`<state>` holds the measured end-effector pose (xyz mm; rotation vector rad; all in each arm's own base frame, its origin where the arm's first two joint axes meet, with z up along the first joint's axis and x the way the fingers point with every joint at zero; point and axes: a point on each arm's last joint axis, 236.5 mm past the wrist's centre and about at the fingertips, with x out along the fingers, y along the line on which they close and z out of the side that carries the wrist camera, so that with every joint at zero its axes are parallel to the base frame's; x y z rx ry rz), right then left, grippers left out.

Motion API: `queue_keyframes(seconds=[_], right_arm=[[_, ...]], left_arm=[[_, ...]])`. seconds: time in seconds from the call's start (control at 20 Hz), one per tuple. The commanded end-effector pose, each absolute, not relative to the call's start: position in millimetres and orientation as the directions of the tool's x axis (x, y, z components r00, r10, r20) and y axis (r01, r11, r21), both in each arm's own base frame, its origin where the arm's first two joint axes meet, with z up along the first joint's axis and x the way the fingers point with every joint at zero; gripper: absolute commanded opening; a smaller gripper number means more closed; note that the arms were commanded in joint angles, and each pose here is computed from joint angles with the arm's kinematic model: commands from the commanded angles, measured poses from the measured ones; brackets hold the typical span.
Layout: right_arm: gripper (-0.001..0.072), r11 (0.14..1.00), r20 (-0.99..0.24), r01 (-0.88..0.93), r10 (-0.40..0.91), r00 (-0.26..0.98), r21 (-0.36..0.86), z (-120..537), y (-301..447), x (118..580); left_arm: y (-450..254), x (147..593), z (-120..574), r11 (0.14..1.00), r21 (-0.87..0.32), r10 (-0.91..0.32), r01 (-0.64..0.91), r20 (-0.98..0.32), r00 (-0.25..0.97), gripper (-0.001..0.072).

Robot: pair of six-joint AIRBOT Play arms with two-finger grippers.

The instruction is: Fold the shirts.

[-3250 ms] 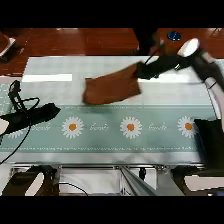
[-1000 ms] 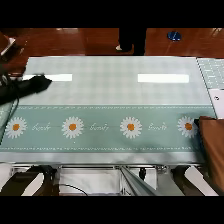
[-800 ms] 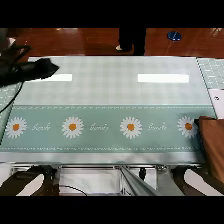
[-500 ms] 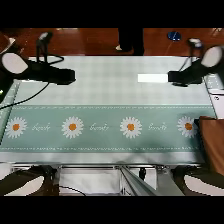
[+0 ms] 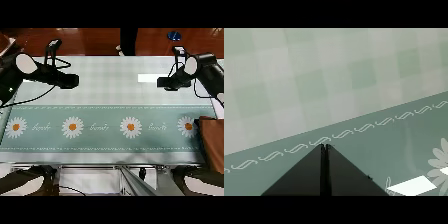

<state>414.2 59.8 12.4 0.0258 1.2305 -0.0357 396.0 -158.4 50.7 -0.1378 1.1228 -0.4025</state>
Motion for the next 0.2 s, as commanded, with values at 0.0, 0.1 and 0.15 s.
queue_keyframes(seconds=[0.0, 0.1, 0.15], right_arm=[[0.0026, 0.999, -0.943, 0.041, -0.017, 0.334, -0.004, 11.5, 60.0, 414.5], [0.0026, 0.999, -0.943, 0.041, -0.017, 0.334, -0.004, 11.5, 60.0, 414.5], [0.0026, 0.999, -0.943, 0.041, -0.017, 0.334, -0.004, 11.5, 59.9, 414.5]], left_arm=[[-157.9, 395.6, 49.3, 0.921, -0.304, -0.378, 0.244, -0.85, 0.366, 0.0024], [-158.0, 395.6, 49.5, 0.921, -0.304, -0.378, 0.244, -0.85, 0.366, 0.0023], [-158.0, 395.6, 49.5, 0.921, -0.304, -0.378, 0.244, -0.85, 0.366, 0.0024]])
